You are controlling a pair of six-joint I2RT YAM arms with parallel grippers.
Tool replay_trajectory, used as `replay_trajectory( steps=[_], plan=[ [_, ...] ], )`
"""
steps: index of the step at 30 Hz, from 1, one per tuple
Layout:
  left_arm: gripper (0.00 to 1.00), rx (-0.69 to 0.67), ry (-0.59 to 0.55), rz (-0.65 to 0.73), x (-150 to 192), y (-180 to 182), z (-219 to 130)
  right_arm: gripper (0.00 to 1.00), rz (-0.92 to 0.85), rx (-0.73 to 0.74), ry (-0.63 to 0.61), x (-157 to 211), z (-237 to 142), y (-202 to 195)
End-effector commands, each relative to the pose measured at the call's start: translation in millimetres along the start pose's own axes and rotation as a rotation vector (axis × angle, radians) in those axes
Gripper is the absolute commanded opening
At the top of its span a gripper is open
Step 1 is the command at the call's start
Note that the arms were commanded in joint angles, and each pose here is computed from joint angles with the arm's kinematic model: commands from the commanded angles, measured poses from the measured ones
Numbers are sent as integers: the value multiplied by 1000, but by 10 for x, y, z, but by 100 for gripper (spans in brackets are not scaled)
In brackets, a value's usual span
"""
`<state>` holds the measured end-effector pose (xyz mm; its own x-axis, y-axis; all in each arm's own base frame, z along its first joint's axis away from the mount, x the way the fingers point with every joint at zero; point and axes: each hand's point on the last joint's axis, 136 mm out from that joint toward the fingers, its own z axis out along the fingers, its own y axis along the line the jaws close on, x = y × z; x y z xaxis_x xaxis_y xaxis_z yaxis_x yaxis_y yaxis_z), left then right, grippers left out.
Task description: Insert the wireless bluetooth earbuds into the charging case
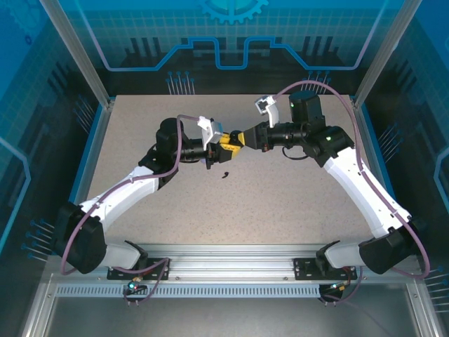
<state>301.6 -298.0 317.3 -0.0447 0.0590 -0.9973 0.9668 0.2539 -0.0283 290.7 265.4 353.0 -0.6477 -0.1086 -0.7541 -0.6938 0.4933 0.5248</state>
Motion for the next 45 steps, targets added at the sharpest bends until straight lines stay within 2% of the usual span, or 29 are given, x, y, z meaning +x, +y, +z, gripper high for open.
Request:
replay_trajectory(
  steps=[1, 11, 17, 20, 29, 33, 45],
  plan=[
    [0, 25, -38, 76, -219, -109, -33, 21, -29, -10, 7, -33, -24, 106],
    [1, 46, -43, 82, -266, -153, -34, 23, -51, -5, 62, 62, 52, 135],
    [3, 60, -49, 76, -296, -177, -37, 29, -55, 12, 88, 104, 105, 110],
    [4, 65, -49, 70, -294, -182, -34, 37, -56, 30, 92, 106, 108, 80],
    [3, 69, -55, 38, -286, -171, -15, 52, -72, 117, 97, 85, 51, -10],
    [3, 71, -59, 10, -273, -150, 8, 55, -99, 133, 84, 47, 18, 22],
    [4, 116, -59, -33, -245, -172, 51, 57, -149, 57, 123, 81, 113, 206]
  ],
)
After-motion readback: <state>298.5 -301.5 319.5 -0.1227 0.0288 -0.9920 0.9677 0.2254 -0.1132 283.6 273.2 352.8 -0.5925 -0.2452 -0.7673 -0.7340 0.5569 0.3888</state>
